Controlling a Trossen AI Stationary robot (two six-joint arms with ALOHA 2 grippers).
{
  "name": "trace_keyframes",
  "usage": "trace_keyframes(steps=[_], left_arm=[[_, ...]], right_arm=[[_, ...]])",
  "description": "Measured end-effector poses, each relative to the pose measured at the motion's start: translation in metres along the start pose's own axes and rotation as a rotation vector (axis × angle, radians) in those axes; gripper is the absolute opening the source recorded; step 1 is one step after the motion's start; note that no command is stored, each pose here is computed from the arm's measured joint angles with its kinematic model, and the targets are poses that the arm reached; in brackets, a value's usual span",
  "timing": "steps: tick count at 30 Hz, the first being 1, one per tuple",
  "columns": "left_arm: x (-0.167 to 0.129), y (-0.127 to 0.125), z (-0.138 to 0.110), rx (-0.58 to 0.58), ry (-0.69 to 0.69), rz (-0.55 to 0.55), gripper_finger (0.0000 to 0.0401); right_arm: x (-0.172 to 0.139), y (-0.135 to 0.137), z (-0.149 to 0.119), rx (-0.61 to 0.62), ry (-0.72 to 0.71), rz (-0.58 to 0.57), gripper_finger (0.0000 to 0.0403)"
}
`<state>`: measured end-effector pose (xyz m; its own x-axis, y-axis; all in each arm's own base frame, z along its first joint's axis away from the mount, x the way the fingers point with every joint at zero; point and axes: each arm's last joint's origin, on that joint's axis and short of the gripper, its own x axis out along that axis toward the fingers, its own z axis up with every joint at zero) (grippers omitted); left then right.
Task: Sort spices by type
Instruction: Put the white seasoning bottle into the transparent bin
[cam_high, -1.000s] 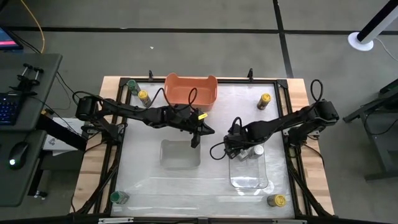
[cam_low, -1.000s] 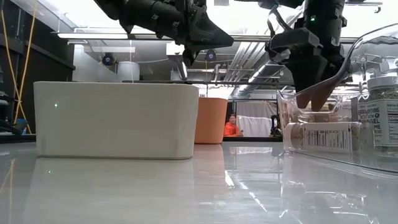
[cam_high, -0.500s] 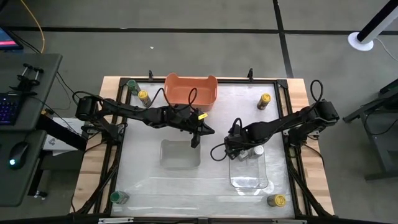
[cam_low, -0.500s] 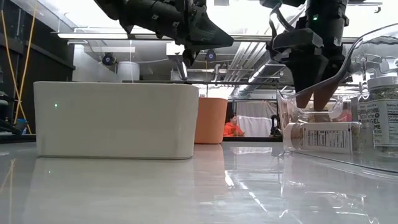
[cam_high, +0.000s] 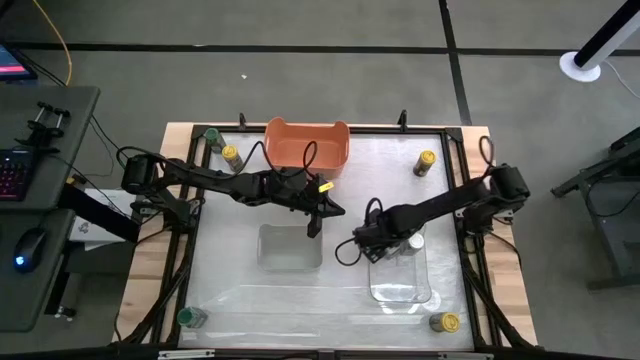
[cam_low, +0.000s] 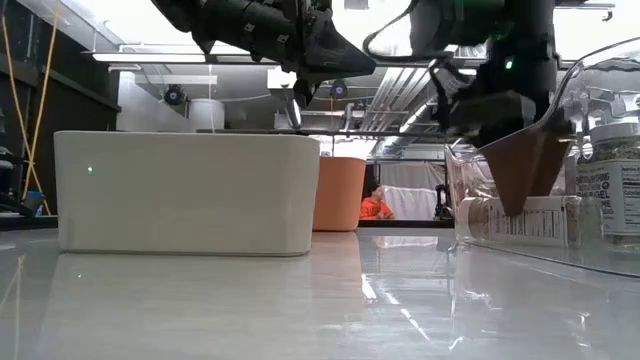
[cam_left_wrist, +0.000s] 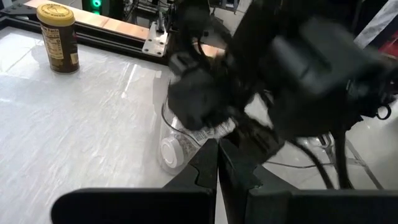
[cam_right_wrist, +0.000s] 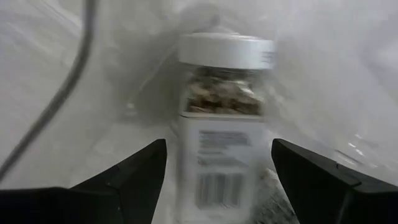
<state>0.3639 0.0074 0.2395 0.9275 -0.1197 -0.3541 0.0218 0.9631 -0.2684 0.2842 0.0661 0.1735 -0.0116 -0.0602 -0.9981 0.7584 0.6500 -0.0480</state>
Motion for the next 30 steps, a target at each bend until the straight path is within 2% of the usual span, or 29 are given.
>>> trace_keyframes(steps=[6,12,14,18,19,23,26,30], left_arm=[[0.0,0.0,0.0,-0.001,0.0,0.0,0.0],[0.0,0.0,0.0,-0.001,0.0,0.0,0.0],[0.0,0.0,0.0,0.0,-0.001,0.0,0.0],[0.0,0.0,0.0,0.0,-0.003,0.001,0.0],[0.0,0.0,0.0,0.0,-0.004,0.001,0.0],[0.0,-0.001,0.003,0.01,-0.014,-0.001,0.0],[0.0,-0.003,0.012,0.07,-0.022,-0.002,0.0],[-0.002,-0.008,0.034,0.172,-0.018,0.021,0.0009]], right_arm=[[0.01,0.007,0.0,0.024,0.025,-0.006,0.0289],[0.011,0.008,-0.001,-0.004,0.033,0.0,0.0284],[0.011,0.008,-0.001,-0.008,0.042,0.001,0.0268],[0.004,0.006,-0.006,-0.03,0.03,0.001,0.0199],[0.002,0.004,-0.007,-0.036,0.021,-0.006,0.0194],[-0.023,-0.001,-0.014,-0.073,-0.019,0.0,0.0194],[-0.045,-0.007,-0.022,-0.1,-0.046,0.01,0.0194],[-0.085,-0.013,-0.032,-0.119,-0.202,0.122,0.0194]])
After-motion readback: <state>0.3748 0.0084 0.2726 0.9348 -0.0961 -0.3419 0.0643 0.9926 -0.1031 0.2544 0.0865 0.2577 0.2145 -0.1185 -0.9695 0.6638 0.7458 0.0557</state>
